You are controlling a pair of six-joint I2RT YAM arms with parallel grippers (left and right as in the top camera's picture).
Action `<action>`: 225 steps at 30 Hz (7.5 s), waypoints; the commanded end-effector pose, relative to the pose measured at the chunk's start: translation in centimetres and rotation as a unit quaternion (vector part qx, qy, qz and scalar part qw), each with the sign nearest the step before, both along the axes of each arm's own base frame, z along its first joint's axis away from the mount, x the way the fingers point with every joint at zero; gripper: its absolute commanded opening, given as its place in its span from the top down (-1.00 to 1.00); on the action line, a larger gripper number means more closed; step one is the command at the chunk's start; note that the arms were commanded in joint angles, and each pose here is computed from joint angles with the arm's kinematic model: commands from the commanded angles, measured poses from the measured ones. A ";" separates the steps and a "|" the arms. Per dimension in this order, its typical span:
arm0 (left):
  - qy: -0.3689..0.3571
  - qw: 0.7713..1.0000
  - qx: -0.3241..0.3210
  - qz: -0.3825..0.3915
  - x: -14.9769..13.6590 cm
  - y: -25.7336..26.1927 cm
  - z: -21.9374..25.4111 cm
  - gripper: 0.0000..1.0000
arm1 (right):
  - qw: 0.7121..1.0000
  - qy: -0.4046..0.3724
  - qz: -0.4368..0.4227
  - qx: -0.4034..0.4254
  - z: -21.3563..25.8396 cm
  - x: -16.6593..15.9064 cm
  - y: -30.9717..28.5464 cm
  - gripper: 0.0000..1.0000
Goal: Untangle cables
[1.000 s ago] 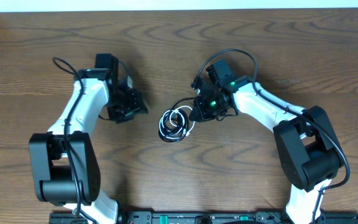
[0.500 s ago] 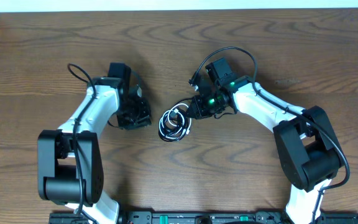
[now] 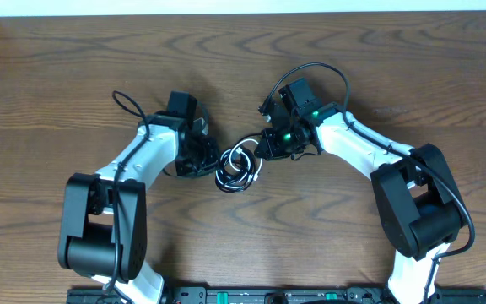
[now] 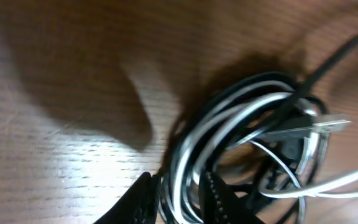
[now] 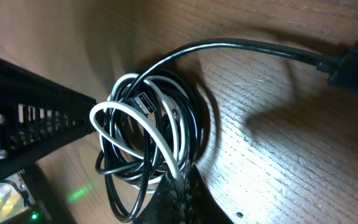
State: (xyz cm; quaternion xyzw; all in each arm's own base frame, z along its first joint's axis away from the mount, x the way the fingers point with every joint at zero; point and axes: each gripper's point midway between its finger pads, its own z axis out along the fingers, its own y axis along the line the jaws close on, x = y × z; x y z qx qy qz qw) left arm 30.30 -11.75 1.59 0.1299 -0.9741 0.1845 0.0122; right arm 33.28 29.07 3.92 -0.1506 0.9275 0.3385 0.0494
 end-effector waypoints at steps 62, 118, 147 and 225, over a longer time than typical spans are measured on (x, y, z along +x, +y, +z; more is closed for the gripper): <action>-0.138 0.980 -0.089 -0.111 2.5 -1.6 3.5 0.85 | 0.999 -0.012 -0.014 0.044 2.7 0.2 3.9 0.98; -0.130 0.986 -0.052 -0.095 2.6 -0.5 2.8 0.85 | 0.990 -0.043 -0.096 -0.094 0.0 1.2 0.8 0.67; -0.129 0.986 -0.052 -0.095 2.6 -0.5 2.8 0.84 | 0.984 -0.086 -0.098 -0.125 -0.2 0.3 2.8 0.60; -0.055 0.997 -0.031 -0.033 1.6 -0.7 -2.3 0.85 | 0.975 -0.199 -0.037 -0.092 4.9 2.7 3.3 0.61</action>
